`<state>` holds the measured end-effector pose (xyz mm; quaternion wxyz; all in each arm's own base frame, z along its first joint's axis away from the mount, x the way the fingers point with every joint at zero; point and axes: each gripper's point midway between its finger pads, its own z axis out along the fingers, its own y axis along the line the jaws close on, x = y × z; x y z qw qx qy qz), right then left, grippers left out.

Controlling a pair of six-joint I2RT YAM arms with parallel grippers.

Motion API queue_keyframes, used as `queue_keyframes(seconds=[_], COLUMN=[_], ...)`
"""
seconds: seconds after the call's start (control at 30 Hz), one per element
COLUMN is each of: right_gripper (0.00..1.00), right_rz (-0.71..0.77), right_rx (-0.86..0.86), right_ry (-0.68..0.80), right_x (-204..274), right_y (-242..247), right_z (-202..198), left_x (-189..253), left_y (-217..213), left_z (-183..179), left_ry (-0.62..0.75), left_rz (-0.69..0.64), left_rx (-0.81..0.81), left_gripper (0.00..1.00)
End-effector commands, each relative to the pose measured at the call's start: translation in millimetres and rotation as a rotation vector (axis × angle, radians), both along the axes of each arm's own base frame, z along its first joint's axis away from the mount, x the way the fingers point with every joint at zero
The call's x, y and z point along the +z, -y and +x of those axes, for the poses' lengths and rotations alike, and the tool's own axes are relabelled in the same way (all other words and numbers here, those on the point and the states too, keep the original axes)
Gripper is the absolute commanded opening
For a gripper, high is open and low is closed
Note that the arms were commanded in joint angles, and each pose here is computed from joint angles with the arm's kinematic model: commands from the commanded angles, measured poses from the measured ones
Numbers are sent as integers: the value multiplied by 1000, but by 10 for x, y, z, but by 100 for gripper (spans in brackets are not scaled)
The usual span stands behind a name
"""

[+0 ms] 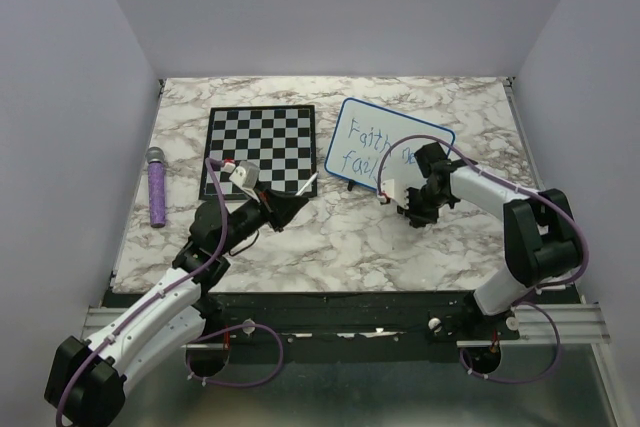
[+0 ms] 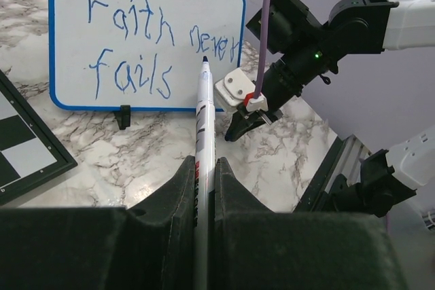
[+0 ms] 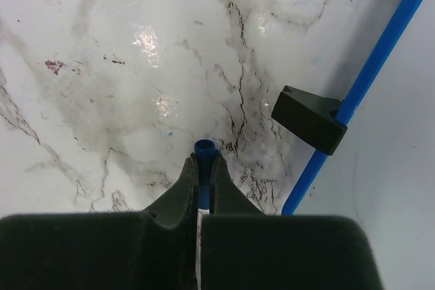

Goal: Write a sentence on the whiteboard
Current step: Close the whiteboard marker at the center of the board.

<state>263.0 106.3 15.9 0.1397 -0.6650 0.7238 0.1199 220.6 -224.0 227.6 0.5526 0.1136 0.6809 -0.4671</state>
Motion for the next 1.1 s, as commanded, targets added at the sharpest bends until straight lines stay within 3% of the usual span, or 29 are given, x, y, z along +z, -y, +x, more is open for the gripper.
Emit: queue_keyframes(seconds=[0.0,0.17,0.43,0.57,0.6,0.67,0.73,0.77,0.8,0.83,0.87,0.93,0.97,1.07], right_gripper=[1,1,1,1,1,1,1,0,1,0,1,1,1,1], right_rz=[-32,176,752,982,1059,1108,1154,1159,1095,1038,963,798,719,629], right_rx=[-17,-77,-112,-246,-203,-301,-216,-138,-202,-161,20,12,97,195], right_ry=[-67,-78,-70,-216,-185,-363,-376,-290,-290,-167,127,285,376,572], right_x=[-62,583,2218,2875,3089,3141,3258,3301,3155,3070,3060,2803,2547,2469], right_y=[77,-304,-1066,-1237,-1293,-1324,-1345,-1341,-1282,-1224,-1144,-920,-831,-688], right_z=[-221,-165,-58,19,82,-31,-112,-120,-185,-162,-28,45,65,62], left_x=[59,250,667,944,963,1027,1032,996,1010,976,828,797,675,505], left_y=[61,262,551,614,624,628,648,691,693,705,714,624,569,484], left_z=[-70,-298,-353,-283,-257,-218,-209,-227,-258,-286,-262,-327,-348,-474], left_ry=[29,61,113,143,136,134,138,119,124,123,95,112,103,48], left_rz=[-36,-161,-277,-329,-336,-348,-330,-288,-257,-208,-85,6,98,219], left_rx=[-47,-217,-292,-269,-262,-248,-252,-275,-288,-304,-301,-298,-298,-342], left_gripper=[0,0,0,0,0,0,0,0,0,0,0,0,0,0])
